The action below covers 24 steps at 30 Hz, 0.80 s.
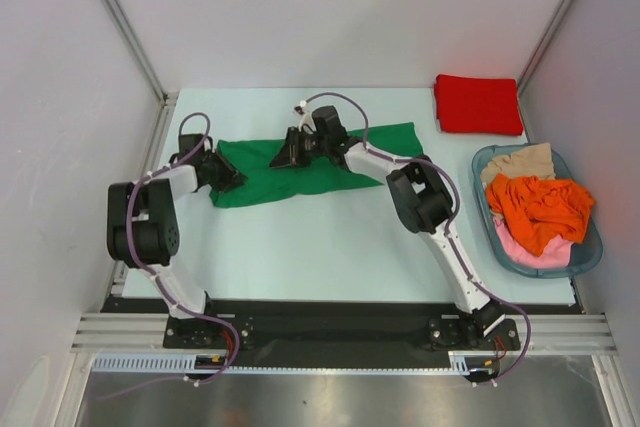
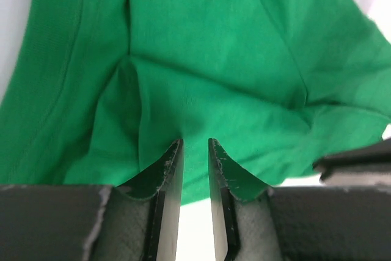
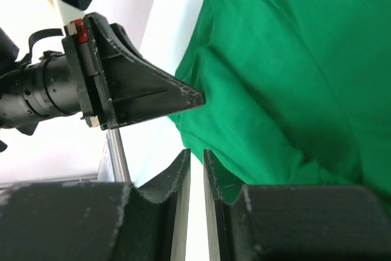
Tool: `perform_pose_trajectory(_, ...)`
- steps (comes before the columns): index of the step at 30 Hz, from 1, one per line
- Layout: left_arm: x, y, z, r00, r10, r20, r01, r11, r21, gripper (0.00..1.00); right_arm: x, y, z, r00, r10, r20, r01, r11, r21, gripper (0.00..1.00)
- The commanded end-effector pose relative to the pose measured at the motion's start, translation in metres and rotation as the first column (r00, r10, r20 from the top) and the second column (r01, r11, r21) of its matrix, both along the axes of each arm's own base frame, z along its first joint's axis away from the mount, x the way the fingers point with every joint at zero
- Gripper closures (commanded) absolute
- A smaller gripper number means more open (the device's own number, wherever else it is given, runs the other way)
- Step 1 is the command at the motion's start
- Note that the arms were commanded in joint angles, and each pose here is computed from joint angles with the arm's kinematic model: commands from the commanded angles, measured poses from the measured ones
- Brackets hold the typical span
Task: Fold and stack the t-shirts
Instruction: Fold the tshirt
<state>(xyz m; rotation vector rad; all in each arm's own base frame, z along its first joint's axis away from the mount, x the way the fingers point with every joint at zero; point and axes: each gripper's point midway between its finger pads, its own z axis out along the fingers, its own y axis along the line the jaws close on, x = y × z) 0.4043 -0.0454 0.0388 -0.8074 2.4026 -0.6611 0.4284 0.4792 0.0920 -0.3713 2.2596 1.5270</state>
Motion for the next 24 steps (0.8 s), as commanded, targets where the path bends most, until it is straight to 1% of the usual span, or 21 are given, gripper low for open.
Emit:
perform_pose_trajectory(1, 0.037, 0.008, 0.019, 0.995, 0.028, 0.094, -0.030, 0.999, 0.020, 0.73, 0.020, 0.003, -0.007, 1.000, -0.022, -0.007, 0.023, 0.997, 0.075, 0.81)
perform_pose_trajectory(3, 0.041, 0.012, 0.008, 0.997, 0.041, 0.069, -0.044, 0.998, 0.037, 0.73, 0.030, 0.000, -0.011, 0.999, -0.034, -0.034, 0.037, 0.994, 0.101, 0.81)
perform_pose_trajectory(4, 0.041, 0.013, 0.004, 0.997, 0.045, 0.061, -0.047, 0.998, 0.038, 0.73, 0.033, -0.002, -0.026, 0.998, -0.036, -0.058, 0.042, 0.994, 0.097, 0.81)
perform_pose_trajectory(6, 0.041, 0.016, -0.007, 0.998, 0.054, 0.035, -0.056, 0.998, 0.041, 0.73, 0.040, -0.005, -0.034, 0.996, -0.042, -0.080, 0.050, 0.993, 0.105, 0.82)
perform_pose_trajectory(7, 0.041, 0.018, -0.010, 0.998, 0.060, 0.029, -0.061, 0.997, 0.043, 0.73, 0.040, -0.007, -0.050, 0.994, -0.045, -0.100, 0.054, 0.994, 0.093, 0.82)
perform_pose_trajectory(12, 0.035, 0.032, -0.030, 0.995, 0.098, -0.020, -0.096, 0.992, 0.078, 0.72, 0.057, -0.022, -0.071, 0.989, -0.087, -0.119, 0.096, 0.992, 0.079, 0.82)
perform_pose_trajectory(15, 0.031, 0.042, -0.037, 0.992, 0.123, -0.042, -0.119, 0.990, 0.080, 0.72, 0.066, -0.032, -0.079, 0.985, -0.113, -0.129, 0.122, 0.990, 0.068, 0.82)
perform_pose_trajectory(19, 0.031, 0.046, -0.041, 0.988, 0.140, -0.064, -0.135, 0.988, 0.080, 0.71, 0.077, -0.043, -0.085, 0.981, -0.145, -0.132, 0.152, 0.988, 0.041, 0.82)
perform_pose_trajectory(22, 0.034, 0.049, -0.034, 0.990, 0.134, -0.044, -0.130, 0.987, 0.091, 0.69, 0.086, -0.049, -0.082, 0.980, -0.157, -0.124, 0.163, 0.986, 0.042, 0.82)
perform_pose_trajectory(24, 0.036, 0.051, -0.015, 0.993, 0.120, 0.004, -0.119, 0.986, 0.114, 0.68, 0.091, -0.053, -0.072, 0.982, -0.152, -0.109, 0.159, 0.986, 0.050, 0.81)
